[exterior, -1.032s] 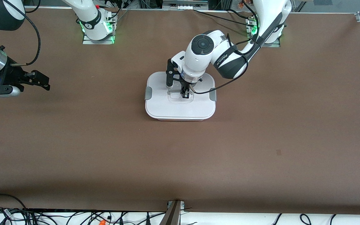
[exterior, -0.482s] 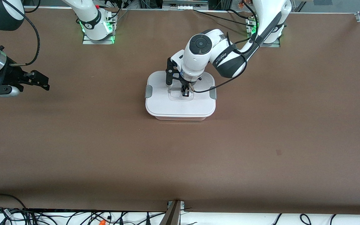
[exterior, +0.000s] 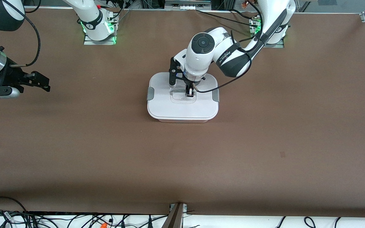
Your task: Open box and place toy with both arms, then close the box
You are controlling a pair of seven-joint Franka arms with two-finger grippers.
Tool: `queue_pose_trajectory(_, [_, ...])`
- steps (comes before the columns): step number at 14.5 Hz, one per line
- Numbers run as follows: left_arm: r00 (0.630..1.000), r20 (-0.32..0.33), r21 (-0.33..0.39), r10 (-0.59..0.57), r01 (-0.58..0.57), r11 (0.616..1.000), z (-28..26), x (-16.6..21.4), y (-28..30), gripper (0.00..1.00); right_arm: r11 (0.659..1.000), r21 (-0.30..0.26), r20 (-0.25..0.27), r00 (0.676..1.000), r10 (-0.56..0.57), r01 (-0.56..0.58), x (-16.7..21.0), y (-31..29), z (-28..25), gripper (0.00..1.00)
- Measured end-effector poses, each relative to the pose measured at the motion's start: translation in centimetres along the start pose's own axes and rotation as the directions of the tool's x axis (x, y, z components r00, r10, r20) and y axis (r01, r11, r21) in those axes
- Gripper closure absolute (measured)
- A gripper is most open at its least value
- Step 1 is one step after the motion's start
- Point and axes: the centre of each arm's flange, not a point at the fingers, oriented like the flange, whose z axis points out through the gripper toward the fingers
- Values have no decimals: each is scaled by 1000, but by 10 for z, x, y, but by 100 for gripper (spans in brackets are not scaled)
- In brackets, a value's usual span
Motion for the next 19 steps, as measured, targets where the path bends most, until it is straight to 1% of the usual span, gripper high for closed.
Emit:
queue_pose_trajectory(2, [1000, 20, 15, -15, 15, 1000, -23, -4, 1, 24, 1000, 0, 0, 1000, 0, 0, 0, 0, 0, 0])
queue_pose_trajectory(4, [997, 50, 42, -61, 59, 997, -59, -14, 2, 4, 1000, 0, 0, 1000, 0, 0, 0, 0, 0, 0])
queue_pose_trajectory(5, [994, 64, 56, -93, 90, 994, -79, -26, -2, 0, 1000, 0, 0, 1000, 0, 0, 0, 0, 0, 0])
queue_pose_trajectory(6, [987, 64, 59, -144, 141, 988, -98, -43, -10, 0, 1000, 0, 0, 1000, 0, 0, 0, 0, 0, 0])
queue_pose_trajectory(7, [976, 49, 38, -213, 211, 977, -115, -66, -23, 0, 1000, 0, 0, 1000, 0, 0, 0, 0, 0, 0])
queue_pose_trajectory(8, [955, 34, 3, -294, 294, 956, -130, -98, -40, 0, 1000, 0, 0, 1000, 0, 0, 0, 0, 0, 0])
queue_pose_trajectory(10, [900, 36, -50, -434, 435, 899, -154, -172, -76, 0, 1000, 0, 0, 1000, 0, 0, 0, 0, 0, 0])
queue_pose_trajectory(12, [849, 74, -74, -524, 529, 846, -180, -232, -98, 0, 1000, 0, 0, 1000, 0, 0, 0, 0, 0, 0])
queue_pose_trajectory(13, [823, 81, -71, -563, 568, 820, -195, -256, -105, 0, 1000, 0, 0, 1000, 0, 0, 0, 0, 0, 0])
queue_pose_trajectory(16, [718, 72, -31, -692, 695, 718, -237, -324, -121, 0, 1000, 0, 0, 1000, 0, 0, 0, 0, 0, 0])
queue_pose_trajectory(18, [677, 84, -31, -731, 735, 677, -252, -357, -120, 0, 1000, 0, 0, 1000, 0, 0, 0, 0, 0, 0])
queue_pose_trajectory(19, [662, 82, -19, -745, 749, 663, -261, -361, -117, 0, 1000, 0, 0, 1000, 0, 0, 0, 0, 0, 0])
